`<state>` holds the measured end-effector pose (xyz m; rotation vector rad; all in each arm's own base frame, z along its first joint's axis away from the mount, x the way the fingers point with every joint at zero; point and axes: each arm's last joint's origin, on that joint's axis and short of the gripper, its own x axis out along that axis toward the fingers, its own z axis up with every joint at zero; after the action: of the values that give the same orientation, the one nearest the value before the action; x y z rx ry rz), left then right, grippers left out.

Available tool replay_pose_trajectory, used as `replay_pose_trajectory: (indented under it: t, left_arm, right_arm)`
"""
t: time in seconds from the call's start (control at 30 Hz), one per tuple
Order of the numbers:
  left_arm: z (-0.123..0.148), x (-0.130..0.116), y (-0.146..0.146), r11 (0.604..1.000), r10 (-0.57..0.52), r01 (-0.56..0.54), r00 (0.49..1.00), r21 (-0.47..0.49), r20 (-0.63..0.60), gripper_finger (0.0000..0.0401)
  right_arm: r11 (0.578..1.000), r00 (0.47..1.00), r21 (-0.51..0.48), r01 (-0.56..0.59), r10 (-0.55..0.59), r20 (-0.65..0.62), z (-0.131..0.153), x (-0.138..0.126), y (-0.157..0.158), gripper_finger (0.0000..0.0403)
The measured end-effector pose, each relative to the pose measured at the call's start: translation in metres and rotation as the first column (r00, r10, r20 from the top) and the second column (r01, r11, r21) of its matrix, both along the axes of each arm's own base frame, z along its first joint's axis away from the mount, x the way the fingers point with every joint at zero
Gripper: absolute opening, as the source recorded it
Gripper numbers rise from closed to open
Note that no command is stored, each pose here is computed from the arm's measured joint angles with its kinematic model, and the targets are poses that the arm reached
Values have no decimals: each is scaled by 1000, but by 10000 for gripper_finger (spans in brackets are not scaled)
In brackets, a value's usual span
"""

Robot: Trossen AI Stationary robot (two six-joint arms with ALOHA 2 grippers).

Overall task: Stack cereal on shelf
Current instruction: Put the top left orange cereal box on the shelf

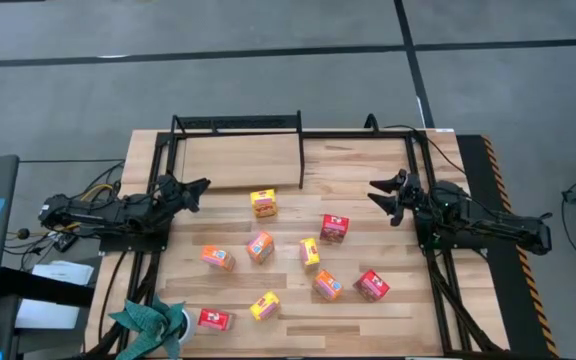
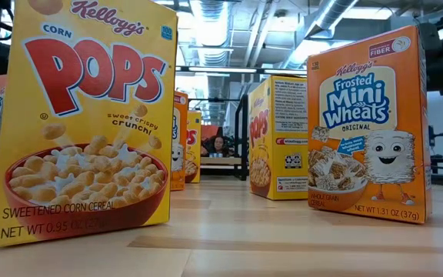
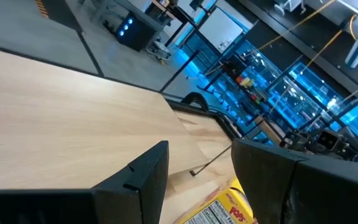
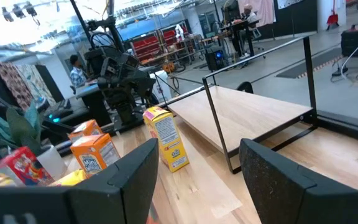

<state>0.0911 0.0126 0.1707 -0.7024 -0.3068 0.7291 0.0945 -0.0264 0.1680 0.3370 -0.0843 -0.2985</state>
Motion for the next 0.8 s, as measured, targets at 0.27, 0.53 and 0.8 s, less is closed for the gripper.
replay_pose_trajectory:
  t: [0.27,0.53,0.8]
  left_arm:
    - [-1,0,1,1000,25,-25,1000,10,-19,167]
    - [15,2,-4,983,-177,181,973,-18,150,167]
    - [98,-7,-9,910,-385,312,880,273,278,167]
  right_arm:
    - [998,1000,58,-3,1,19,0,0,0,249]
    - [998,1000,57,-3,2,19,0,0,0,249]
    - [997,1000,72,-4,2,23,0,0,0,249]
